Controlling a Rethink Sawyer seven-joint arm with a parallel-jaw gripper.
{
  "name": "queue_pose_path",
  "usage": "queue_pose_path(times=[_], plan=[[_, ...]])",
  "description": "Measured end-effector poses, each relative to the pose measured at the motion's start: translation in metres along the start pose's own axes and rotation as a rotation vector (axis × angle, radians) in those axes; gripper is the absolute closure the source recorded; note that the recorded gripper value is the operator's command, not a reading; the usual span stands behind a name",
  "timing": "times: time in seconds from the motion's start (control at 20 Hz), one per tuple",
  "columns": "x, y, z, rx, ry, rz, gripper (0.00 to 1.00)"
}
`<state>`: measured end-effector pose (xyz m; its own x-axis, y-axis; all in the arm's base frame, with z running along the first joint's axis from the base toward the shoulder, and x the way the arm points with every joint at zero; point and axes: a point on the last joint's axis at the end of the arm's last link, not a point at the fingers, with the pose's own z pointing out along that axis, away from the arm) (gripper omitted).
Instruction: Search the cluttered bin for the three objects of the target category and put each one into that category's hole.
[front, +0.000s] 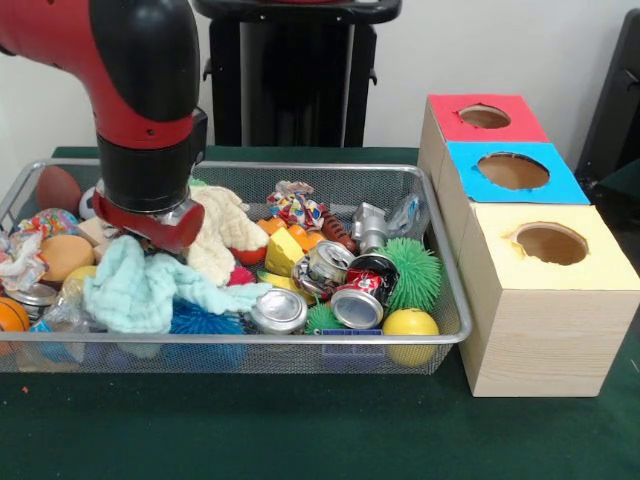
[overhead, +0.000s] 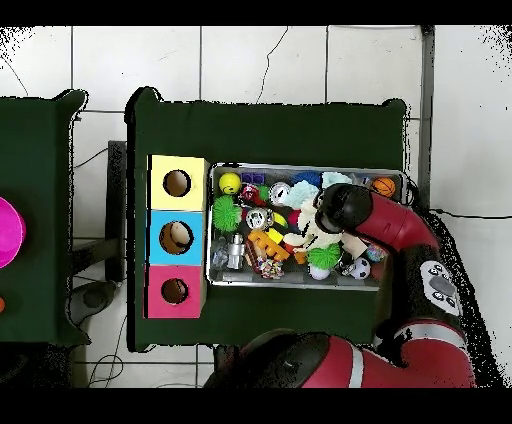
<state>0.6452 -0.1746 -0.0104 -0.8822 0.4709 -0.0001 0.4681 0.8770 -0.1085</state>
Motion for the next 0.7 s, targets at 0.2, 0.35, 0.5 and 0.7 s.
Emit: queue_pose_path(times=[0.2,0.35,0.5,0.7], plan=[[0.004,0.009,0.001,0.006,-0.001,-0.029,0.0],[0.01,0.025,0.001,0.013,-0.006,-0.064,0.0],[0.014,0.037,0.001,0.016,-0.012,-0.089,0.0],[0.019,0.05,0.001,0.023,-0.024,-0.12,0.0]])
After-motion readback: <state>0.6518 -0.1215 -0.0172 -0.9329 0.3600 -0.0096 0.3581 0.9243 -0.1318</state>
